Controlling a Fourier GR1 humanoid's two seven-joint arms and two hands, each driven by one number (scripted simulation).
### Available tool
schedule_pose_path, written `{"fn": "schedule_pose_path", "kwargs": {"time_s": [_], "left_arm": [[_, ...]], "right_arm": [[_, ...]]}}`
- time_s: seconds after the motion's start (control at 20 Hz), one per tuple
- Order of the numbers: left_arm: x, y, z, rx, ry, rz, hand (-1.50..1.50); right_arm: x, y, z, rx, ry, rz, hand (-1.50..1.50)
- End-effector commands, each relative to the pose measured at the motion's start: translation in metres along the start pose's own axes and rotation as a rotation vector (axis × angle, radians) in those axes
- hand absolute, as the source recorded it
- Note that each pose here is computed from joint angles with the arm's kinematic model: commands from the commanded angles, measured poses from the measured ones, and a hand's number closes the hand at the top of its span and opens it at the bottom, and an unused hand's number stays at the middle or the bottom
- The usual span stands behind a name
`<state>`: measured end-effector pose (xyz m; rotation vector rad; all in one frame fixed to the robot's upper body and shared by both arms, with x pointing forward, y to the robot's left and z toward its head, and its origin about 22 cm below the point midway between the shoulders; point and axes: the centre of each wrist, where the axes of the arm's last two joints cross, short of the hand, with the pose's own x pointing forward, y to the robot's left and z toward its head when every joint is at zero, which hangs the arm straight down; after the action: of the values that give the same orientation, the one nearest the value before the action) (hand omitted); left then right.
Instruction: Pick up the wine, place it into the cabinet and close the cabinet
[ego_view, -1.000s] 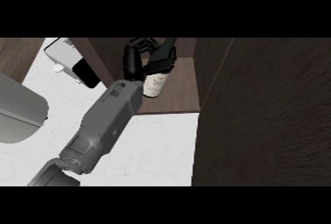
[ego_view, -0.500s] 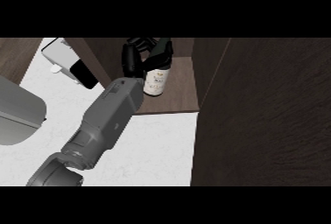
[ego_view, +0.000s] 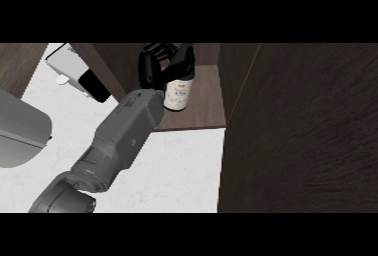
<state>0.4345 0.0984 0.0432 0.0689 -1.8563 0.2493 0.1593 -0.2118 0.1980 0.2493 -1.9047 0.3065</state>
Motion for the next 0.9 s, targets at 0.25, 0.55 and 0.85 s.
{"fn": "schedule_pose_path", "kwargs": {"time_s": [0.25,0.55,0.85], "left_arm": [[-0.014,0.021,0.004,0.037,0.014,-0.073,-1.50],[-0.019,0.030,0.006,0.056,0.035,-0.138,-1.50],[-0.025,0.031,0.012,0.034,0.029,-0.218,-1.50]], "right_arm": [[0.008,-0.002,0.008,0.030,-0.034,-0.006,-1.50],[0.010,0.003,0.013,0.026,-0.042,-0.026,-1.50],[-0.001,-0.001,-0.004,0.043,-0.044,-0.025,-1.50]]}}
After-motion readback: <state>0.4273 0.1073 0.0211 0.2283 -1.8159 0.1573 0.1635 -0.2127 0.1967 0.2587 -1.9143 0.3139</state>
